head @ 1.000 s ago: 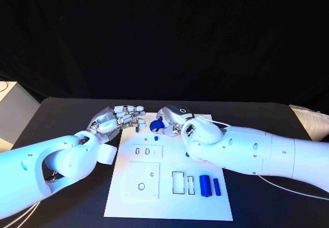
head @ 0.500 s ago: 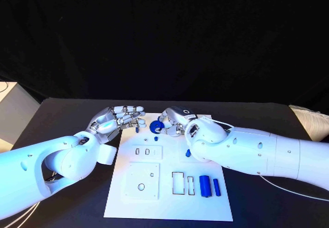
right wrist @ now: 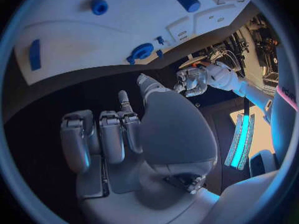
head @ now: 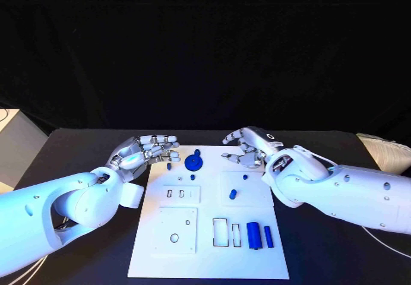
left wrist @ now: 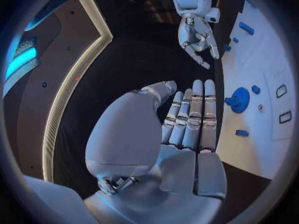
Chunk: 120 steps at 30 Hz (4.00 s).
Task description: Assemble the parts on the task board
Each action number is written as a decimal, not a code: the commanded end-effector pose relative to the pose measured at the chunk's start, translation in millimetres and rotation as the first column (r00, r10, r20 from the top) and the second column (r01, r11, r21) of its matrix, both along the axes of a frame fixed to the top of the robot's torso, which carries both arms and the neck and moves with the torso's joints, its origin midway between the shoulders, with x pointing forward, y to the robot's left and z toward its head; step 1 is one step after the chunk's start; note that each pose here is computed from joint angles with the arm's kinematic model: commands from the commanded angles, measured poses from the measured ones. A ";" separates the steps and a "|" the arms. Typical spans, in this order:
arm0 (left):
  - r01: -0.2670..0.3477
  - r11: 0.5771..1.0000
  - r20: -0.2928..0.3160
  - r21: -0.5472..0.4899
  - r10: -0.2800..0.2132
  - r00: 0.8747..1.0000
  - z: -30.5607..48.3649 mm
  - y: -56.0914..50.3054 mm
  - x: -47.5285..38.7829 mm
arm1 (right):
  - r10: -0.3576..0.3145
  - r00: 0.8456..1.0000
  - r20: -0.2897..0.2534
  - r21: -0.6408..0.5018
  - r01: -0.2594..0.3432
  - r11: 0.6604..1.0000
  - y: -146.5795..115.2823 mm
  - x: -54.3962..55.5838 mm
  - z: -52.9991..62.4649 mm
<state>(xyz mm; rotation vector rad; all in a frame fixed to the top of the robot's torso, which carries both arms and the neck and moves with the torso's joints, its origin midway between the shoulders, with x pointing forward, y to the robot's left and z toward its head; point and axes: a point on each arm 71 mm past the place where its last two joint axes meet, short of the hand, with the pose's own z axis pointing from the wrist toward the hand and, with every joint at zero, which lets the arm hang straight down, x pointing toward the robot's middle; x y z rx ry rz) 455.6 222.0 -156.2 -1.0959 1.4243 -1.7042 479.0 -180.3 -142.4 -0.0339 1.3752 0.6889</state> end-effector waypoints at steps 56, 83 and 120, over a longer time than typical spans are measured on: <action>0.018 1.000 0.010 -0.007 -0.018 1.000 -0.1 -1.8 2.3 | -0.019 0.982 -0.188 -0.092 0.002 0.996 -79.1 24.3 -46.8; 0.016 1.000 0.009 -0.006 -0.016 1.000 0.0 -0.3 2.0 | -0.074 0.988 -0.136 -0.063 0.066 0.996 -75.3 26.1 -44.6; -0.053 0.998 0.019 0.018 0.052 0.998 -5.6 18.0 19.4 | 0.063 0.986 -0.156 0.027 -0.060 0.998 91.7 -38.2 -27.5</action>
